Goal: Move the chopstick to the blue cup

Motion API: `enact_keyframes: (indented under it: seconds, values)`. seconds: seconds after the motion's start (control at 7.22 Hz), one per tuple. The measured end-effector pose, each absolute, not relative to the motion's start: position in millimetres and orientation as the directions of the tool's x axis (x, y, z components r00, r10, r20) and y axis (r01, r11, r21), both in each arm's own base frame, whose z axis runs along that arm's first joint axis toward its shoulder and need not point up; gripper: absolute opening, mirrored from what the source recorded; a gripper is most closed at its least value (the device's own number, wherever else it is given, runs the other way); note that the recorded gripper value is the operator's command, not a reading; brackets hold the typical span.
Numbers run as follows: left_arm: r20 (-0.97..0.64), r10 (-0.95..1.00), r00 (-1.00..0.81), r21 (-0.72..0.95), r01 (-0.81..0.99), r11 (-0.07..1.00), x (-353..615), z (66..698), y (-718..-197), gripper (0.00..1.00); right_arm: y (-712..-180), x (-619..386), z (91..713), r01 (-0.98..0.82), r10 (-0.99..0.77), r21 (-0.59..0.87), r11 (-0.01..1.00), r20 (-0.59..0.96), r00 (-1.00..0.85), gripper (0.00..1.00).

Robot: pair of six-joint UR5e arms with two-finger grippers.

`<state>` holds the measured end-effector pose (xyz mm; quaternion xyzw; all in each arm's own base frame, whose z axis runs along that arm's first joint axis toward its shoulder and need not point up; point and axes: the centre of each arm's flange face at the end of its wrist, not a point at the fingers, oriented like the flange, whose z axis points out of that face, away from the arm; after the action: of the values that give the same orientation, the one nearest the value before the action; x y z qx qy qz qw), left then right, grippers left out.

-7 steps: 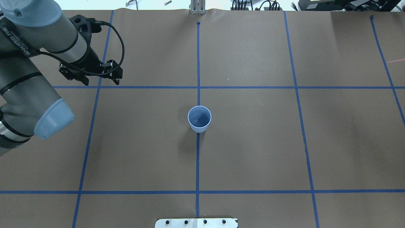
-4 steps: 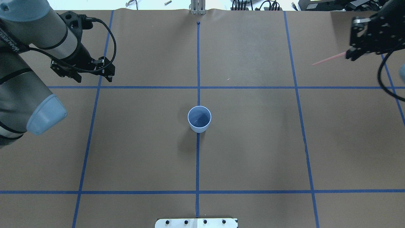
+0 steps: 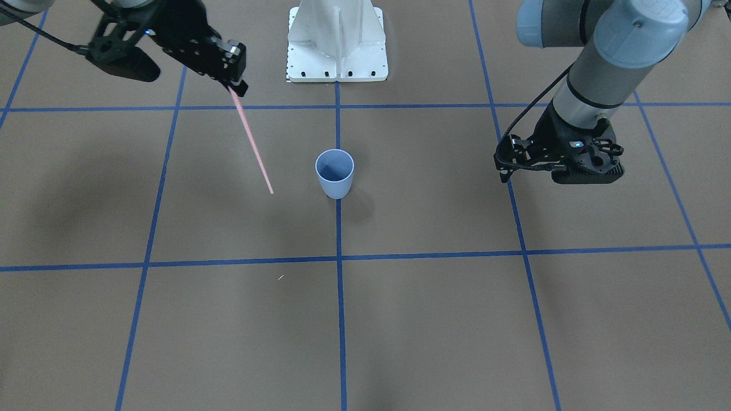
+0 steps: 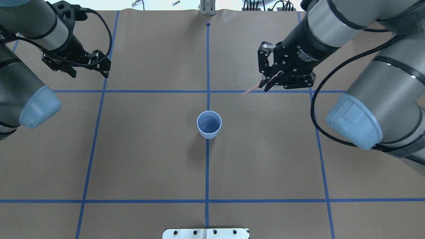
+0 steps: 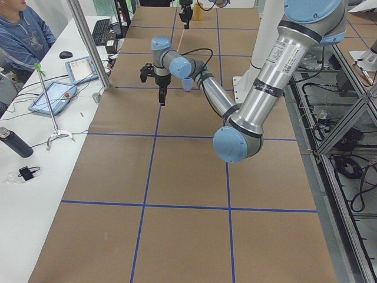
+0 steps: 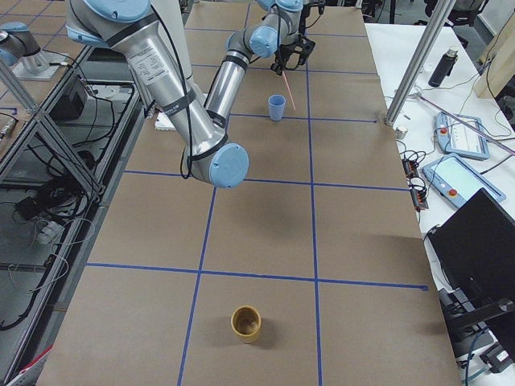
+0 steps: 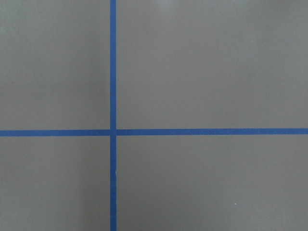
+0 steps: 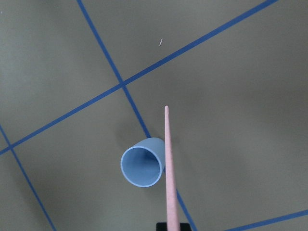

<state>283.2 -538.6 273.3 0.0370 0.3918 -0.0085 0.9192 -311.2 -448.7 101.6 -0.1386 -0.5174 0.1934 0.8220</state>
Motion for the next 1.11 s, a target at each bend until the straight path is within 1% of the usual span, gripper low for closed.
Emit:
enact_keyframes:
  seconds: [0.42, 1.11]
  values:
    - [-0.717, 0.010, 0.697, 0.052, 0.039, 0.998, 287.2, 279.9, -541.7, 0.98, -446.4, -348.9, 82.8, -0.107, 0.485, -0.483, 0.869, 0.790, 0.375, 0.00]
    - [-0.714, 0.007, 0.700, 0.046, 0.036, 0.998, 290.6, 285.1, -543.3, 0.98, -448.2, -365.4, 85.7, -0.056, 0.503, -0.528, 0.848, 0.766, 0.401, 0.00]
